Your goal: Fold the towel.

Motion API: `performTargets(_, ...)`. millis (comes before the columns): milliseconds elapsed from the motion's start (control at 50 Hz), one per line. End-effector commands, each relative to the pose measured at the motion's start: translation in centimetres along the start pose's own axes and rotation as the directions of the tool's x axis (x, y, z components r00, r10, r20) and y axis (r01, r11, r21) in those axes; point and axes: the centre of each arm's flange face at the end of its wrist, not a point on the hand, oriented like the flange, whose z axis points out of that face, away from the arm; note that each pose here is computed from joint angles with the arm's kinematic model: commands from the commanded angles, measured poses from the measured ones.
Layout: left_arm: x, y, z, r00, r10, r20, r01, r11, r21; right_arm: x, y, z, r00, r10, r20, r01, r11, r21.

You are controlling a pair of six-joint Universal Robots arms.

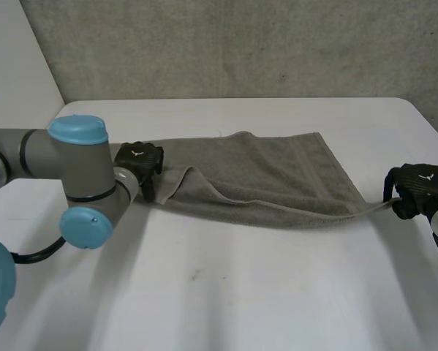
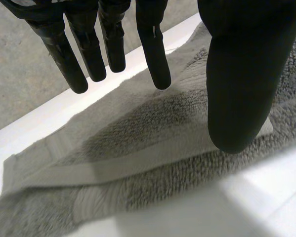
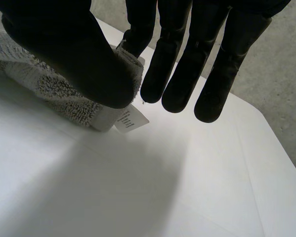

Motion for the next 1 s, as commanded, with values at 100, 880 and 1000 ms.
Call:
performTargets(100,1.7,0.9,0.9,0.999,0.011,-0.030,-0.011,1.000,-0.003,0.0,0.0,0.0,1.000,-0.001,0.000,0.001,1.000,0.000)
performTargets(880,4.0,0.9,2.3,0.998,-0.034,0.046,0.034,0.999,-0.003,-0.2,0.9,0.4,1.000,-0.029,0.010,0.030,0.999,-0.026)
performTargets(1000,3.6,0.4,2.6,0.996,-0.039,0.076,0.038,0.999,0.015,-0.2,0.9,0.4,1.000,-0.029,0.011,0.029,0.999,-0.027)
